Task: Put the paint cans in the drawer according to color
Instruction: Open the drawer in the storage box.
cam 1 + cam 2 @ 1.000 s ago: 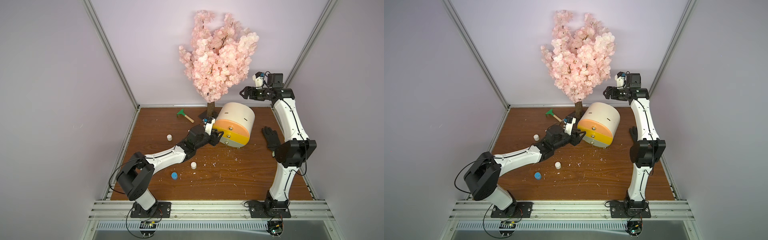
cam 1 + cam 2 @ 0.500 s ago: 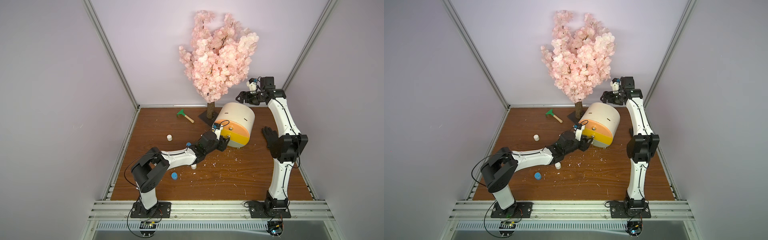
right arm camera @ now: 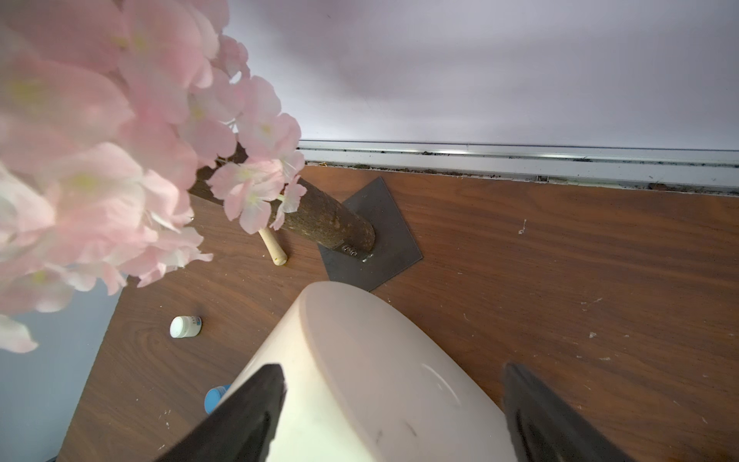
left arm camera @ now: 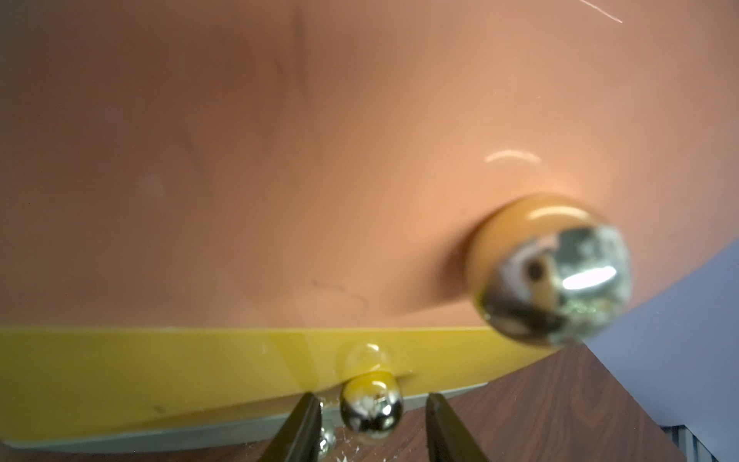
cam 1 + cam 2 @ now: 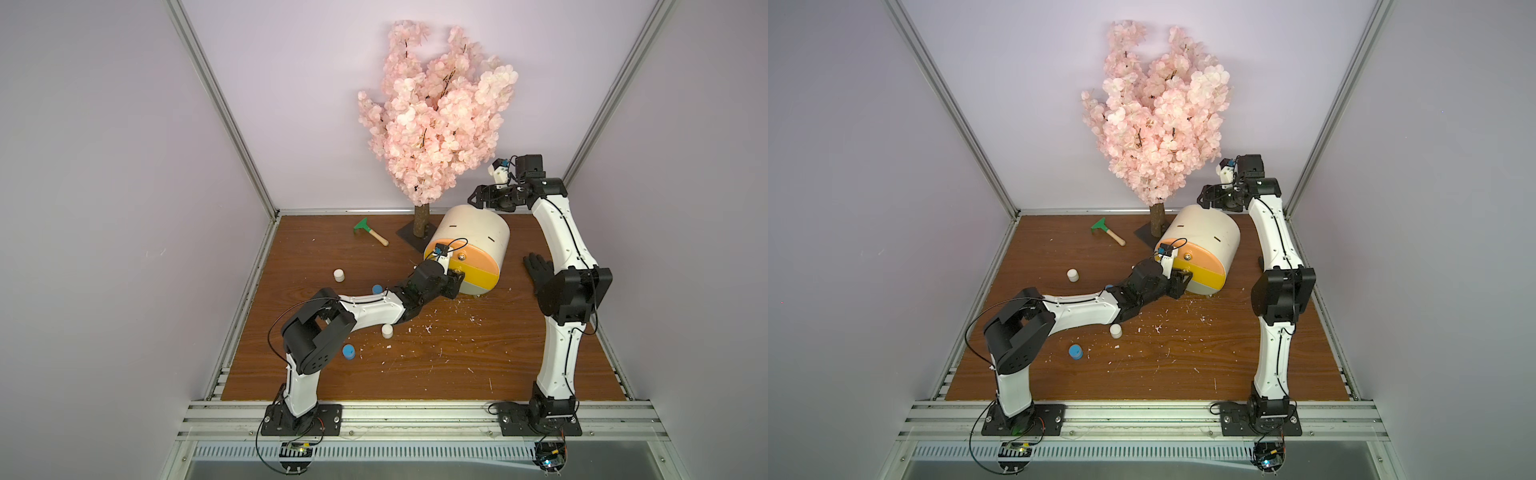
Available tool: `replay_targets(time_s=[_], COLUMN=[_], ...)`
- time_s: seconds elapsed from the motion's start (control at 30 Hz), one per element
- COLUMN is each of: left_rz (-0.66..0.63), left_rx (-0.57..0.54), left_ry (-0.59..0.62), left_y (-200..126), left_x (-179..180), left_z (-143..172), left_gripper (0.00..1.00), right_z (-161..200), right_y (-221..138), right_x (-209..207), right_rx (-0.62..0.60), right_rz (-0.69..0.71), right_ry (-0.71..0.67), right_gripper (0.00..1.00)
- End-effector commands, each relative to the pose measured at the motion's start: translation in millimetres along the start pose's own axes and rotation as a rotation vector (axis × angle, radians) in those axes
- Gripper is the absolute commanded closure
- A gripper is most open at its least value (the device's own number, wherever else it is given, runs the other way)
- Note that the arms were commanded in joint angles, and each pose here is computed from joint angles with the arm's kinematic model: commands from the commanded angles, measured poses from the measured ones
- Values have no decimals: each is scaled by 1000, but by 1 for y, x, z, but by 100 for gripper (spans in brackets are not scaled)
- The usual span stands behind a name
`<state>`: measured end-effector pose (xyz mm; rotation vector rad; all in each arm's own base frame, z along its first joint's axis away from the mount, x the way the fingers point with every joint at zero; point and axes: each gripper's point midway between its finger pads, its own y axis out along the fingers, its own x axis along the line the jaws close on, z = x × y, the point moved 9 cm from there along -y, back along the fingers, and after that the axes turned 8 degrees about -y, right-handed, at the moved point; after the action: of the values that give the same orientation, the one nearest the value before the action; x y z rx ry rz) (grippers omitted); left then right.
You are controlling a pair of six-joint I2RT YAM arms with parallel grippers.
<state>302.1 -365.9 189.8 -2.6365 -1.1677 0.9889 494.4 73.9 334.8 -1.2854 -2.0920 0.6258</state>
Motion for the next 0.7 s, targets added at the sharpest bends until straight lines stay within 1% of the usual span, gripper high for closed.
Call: replay_targets(time_s=[0.0,0.67], left_rz=[3,6], left_rx=[-20,-15], left_ry=[-11,-20], left_y=[3,3], left_x=[-6,-5], left_z=[-3,0], left_gripper=[57,68], right_z=[-7,-3], right_y=[-19,-19], right_x=[10,10], right_rx=[-46,-47], right_rz=[-14,-8], right_ry=[-37,-34], right_gripper=[9,9])
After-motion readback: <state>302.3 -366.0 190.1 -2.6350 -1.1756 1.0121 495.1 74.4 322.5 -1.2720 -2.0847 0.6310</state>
